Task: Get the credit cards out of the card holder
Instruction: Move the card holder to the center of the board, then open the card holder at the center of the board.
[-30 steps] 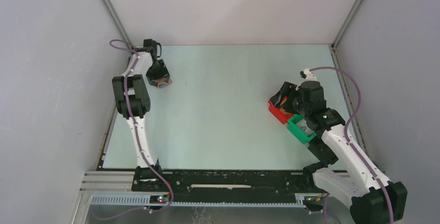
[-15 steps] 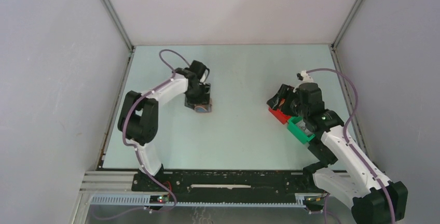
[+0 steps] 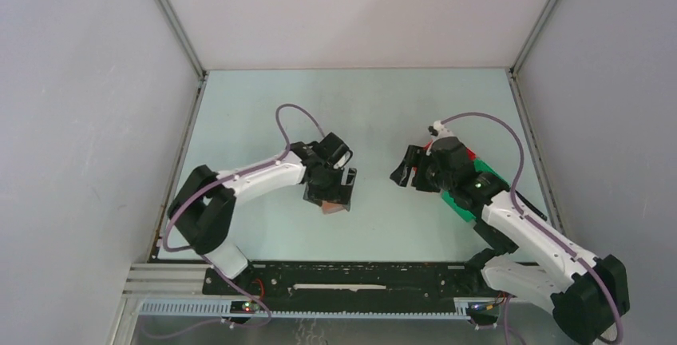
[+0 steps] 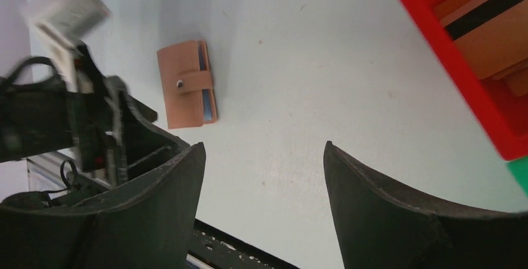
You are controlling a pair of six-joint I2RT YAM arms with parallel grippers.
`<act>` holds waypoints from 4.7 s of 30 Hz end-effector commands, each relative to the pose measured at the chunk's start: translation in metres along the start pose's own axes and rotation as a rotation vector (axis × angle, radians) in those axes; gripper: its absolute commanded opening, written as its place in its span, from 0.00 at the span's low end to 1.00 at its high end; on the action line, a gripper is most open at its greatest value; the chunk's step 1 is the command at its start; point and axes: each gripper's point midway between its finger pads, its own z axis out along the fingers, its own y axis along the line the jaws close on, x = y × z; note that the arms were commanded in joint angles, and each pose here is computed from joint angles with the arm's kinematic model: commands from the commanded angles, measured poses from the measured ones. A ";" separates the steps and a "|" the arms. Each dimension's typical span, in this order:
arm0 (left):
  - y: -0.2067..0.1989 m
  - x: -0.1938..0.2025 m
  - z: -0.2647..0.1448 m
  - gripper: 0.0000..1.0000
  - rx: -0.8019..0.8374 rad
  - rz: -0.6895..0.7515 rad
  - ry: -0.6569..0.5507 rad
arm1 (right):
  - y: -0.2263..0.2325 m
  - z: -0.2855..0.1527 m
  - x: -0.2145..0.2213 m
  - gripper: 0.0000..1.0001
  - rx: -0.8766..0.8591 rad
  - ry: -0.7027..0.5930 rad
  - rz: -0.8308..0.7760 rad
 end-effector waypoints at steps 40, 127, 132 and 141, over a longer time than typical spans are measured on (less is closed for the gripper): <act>0.088 -0.032 0.035 0.72 -0.023 -0.455 -0.118 | 0.129 0.147 0.089 0.45 0.060 0.052 -0.461; 0.072 -0.030 0.022 0.67 0.036 -0.372 -0.080 | 0.036 0.133 0.076 0.00 -0.012 0.054 0.003; 0.066 -0.052 -0.018 0.68 -0.090 -0.235 -0.211 | 0.019 0.119 0.085 0.00 0.015 0.039 0.033; 0.007 -0.064 -0.036 0.78 -0.146 -0.011 -0.250 | 0.013 0.104 0.085 0.00 0.037 0.003 0.036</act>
